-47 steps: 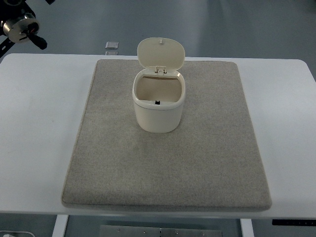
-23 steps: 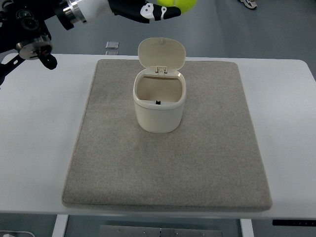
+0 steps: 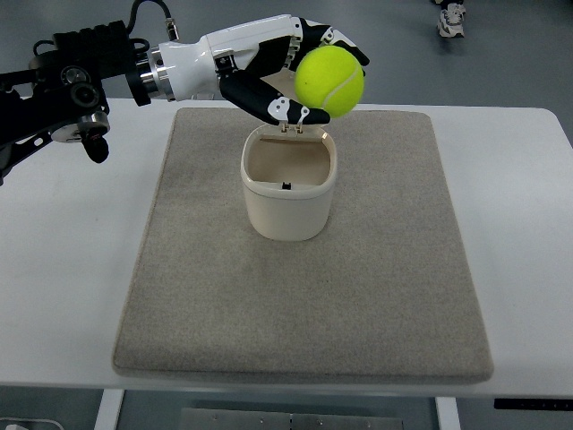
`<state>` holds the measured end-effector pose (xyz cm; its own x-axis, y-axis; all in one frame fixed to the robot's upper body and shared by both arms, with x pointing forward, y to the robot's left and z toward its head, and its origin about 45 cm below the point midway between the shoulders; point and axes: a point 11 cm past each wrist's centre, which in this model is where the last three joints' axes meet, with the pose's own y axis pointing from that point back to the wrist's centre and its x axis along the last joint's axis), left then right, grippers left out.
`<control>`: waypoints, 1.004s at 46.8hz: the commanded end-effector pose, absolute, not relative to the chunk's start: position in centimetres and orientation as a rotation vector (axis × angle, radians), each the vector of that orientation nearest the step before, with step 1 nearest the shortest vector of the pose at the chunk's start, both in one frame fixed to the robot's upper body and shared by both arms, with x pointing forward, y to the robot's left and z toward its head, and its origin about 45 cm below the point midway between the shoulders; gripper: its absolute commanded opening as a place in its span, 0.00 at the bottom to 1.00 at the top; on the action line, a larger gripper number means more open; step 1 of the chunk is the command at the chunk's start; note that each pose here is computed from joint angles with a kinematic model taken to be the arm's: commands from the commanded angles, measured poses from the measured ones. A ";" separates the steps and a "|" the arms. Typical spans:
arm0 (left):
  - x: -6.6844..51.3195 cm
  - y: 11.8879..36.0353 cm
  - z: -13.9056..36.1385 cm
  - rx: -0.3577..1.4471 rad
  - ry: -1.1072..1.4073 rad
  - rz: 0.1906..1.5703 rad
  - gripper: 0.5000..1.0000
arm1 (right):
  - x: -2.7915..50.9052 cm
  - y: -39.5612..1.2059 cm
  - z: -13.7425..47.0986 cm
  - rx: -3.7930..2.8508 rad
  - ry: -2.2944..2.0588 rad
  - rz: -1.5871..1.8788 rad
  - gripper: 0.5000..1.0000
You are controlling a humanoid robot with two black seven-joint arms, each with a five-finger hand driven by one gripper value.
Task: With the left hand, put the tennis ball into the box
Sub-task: 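Carry the ball with the left hand over the open cream bin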
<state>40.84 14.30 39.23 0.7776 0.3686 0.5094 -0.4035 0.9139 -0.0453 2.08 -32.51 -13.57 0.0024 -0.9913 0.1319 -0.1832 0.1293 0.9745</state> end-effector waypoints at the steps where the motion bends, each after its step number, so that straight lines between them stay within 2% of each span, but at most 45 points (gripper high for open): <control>1: 40.4 14.2 38.2 0.093 -0.528 0.392 0.00 | 2.1 -32.5 -13.6 1.249 -1.391 -1.008 0.88; 23: 40.8 16.1 34.5 0.216 -0.507 0.405 0.00 | 2.1 -32.5 -13.6 1.249 -1.391 -1.008 0.88; 47: 41.6 17.8 32.8 0.281 -0.506 0.451 0.00 | 2.1 -32.5 -13.6 1.249 -1.391 -1.008 0.88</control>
